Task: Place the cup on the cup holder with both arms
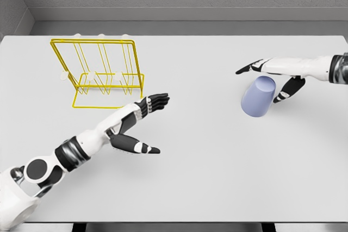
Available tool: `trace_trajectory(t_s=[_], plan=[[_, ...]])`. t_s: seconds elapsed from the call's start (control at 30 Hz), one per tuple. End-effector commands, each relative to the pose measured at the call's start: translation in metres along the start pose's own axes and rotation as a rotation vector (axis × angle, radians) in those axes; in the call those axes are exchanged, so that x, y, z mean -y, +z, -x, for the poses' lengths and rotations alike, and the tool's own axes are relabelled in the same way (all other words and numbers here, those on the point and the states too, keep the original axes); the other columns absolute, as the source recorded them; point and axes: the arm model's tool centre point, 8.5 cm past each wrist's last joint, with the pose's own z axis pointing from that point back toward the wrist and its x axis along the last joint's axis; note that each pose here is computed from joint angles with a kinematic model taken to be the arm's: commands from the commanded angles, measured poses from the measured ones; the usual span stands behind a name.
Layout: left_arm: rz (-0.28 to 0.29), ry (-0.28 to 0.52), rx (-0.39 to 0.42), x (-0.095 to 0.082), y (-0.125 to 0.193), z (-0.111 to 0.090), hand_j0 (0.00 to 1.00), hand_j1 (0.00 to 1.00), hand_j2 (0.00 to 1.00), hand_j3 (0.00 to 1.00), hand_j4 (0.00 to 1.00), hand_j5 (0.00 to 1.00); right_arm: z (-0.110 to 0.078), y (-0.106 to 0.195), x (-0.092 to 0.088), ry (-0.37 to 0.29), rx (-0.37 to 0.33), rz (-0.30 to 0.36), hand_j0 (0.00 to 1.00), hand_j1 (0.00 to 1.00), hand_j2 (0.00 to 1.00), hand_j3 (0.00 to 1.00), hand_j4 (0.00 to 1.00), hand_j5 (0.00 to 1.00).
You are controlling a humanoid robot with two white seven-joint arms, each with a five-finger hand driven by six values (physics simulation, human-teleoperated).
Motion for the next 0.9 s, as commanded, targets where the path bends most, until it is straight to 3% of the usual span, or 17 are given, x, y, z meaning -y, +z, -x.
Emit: trace_trajectory(t_s=[0.0, 0.1, 0.17, 0.33, 0.6, 0.87], plan=[[0.033, 0.069, -0.047, 0.015, 0.0, 0.012, 1.0, 1.0, 1.0, 1.0, 1.0, 1.0, 0.0, -0.001, -0.001, -0.007, 0.002, -0.002, 1.0, 1.0, 1.0, 1.0, 1.0, 1.0], [0.046, 0.059, -0.055, 0.011, -0.001, 0.014, 1.0, 1.0, 1.0, 1.0, 1.0, 1.0, 0.0, -0.001, -0.001, -0.004, 0.001, -0.002, 1.0, 1.0, 1.0, 1.0, 1.0, 1.0], [0.121, 0.053, -0.052, 0.013, -0.001, 0.013, 1.0, 1.0, 1.0, 1.0, 1.0, 1.0, 0.0, -0.001, -0.002, 0.007, -0.007, -0.012, 1.0, 1.0, 1.0, 1.0, 1.0, 1.0], [0.111, 0.044, -0.046, 0.008, -0.001, 0.01, 1.0, 1.0, 1.0, 1.0, 1.0, 1.0, 0.001, -0.003, -0.006, 0.006, -0.007, -0.027, 1.0, 1.0, 1.0, 1.0, 1.0, 1.0], [0.047, 0.143, -0.049, -0.007, -0.004, 0.019, 1.0, 1.0, 1.0, 1.0, 1.0, 1.0, 0.0, -0.005, -0.003, 0.049, -0.022, -0.052, 1.0, 1.0, 1.0, 1.0, 1.0, 1.0], [0.054, 0.152, -0.03, 0.0, -0.012, 0.019, 1.0, 1.0, 1.0, 1.0, 1.0, 1.0, -0.007, -0.014, 0.001, 0.065, -0.003, -0.062, 1.0, 1.0, 1.0, 1.0, 1.0, 1.0]])
